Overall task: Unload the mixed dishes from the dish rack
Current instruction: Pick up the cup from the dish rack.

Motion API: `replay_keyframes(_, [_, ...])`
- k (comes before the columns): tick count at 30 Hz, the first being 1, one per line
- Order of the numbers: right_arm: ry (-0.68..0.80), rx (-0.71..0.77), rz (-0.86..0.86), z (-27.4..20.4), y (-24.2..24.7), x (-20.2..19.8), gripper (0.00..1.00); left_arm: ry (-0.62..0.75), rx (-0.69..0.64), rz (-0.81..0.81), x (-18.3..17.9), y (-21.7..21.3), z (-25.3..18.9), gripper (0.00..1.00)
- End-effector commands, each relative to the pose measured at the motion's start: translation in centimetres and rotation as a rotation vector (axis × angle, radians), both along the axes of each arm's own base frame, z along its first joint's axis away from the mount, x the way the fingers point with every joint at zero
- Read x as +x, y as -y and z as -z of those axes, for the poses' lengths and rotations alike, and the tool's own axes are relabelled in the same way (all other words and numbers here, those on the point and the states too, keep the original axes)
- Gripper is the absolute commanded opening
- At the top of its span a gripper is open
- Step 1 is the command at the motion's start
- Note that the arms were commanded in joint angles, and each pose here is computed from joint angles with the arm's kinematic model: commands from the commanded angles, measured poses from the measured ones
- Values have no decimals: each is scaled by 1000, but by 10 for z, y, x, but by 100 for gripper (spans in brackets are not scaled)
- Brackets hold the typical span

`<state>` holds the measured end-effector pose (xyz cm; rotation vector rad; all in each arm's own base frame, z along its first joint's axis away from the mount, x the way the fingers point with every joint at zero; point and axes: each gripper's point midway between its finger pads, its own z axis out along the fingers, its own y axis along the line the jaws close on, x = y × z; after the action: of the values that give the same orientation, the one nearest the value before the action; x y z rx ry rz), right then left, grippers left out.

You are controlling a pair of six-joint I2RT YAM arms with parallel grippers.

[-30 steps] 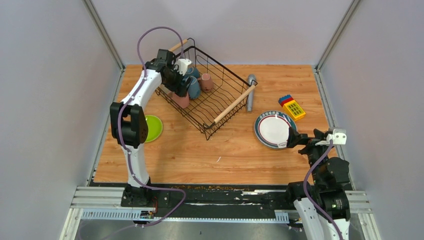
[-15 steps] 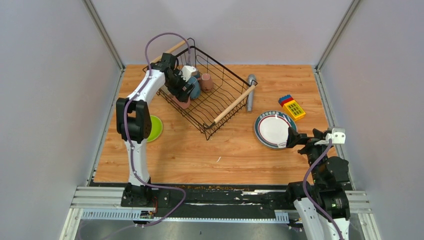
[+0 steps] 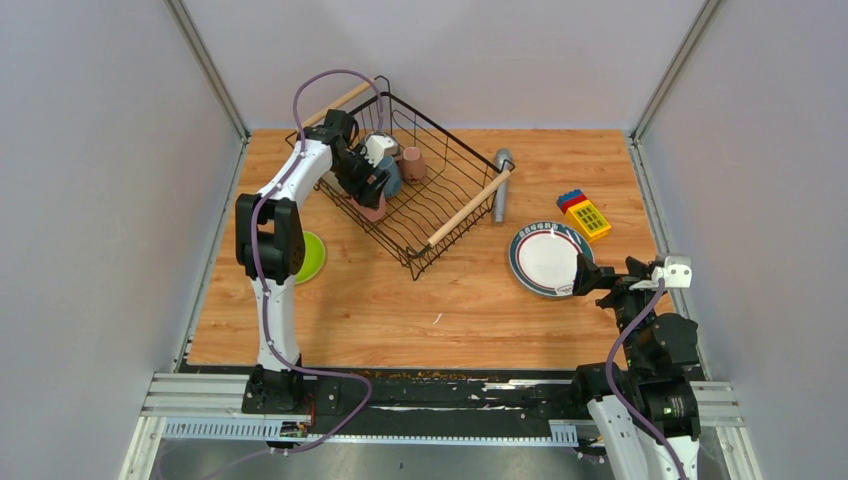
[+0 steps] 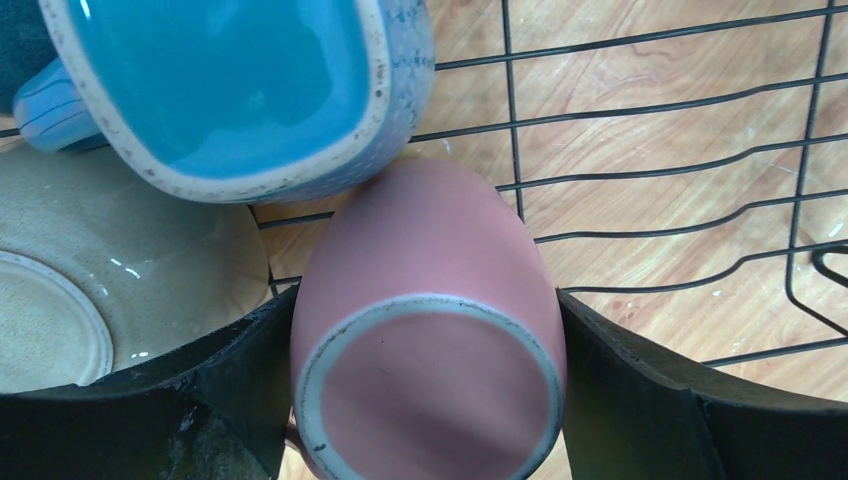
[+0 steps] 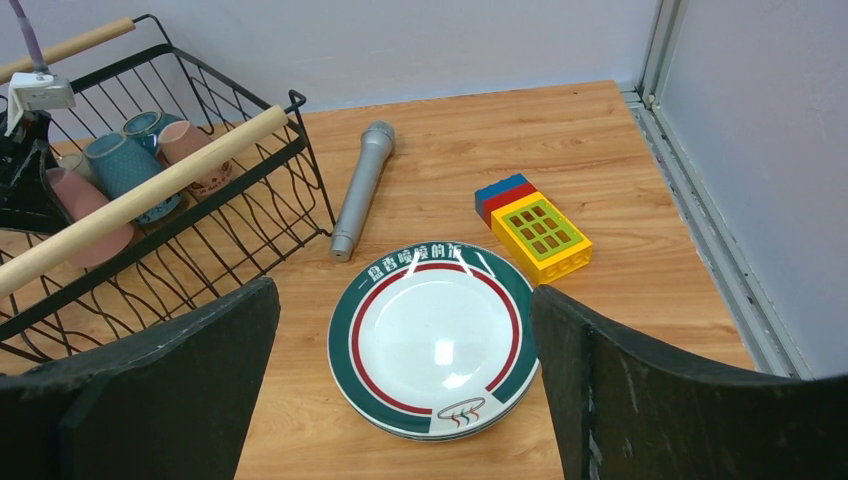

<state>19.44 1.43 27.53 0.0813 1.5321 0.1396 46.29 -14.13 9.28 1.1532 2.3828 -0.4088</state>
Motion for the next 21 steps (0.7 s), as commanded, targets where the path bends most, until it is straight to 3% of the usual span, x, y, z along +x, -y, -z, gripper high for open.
replay_keyframes(1, [28,-8,-5,-7,-1,3,97,77,-102,43,-6,17,-56,52])
replay_keyframes(4, [28,-7,-10,-8,-2,3,97,94,-138,53,-11,23,-71,44])
replay_keyframes(13, [36,3,-59,-16,-11,0,96,167,-239,-69,-10,33,-121,41])
replay_keyframes(21, [3,62,-309,-39,-57,-1,96,201,-444,-211,-26,47,-178,39])
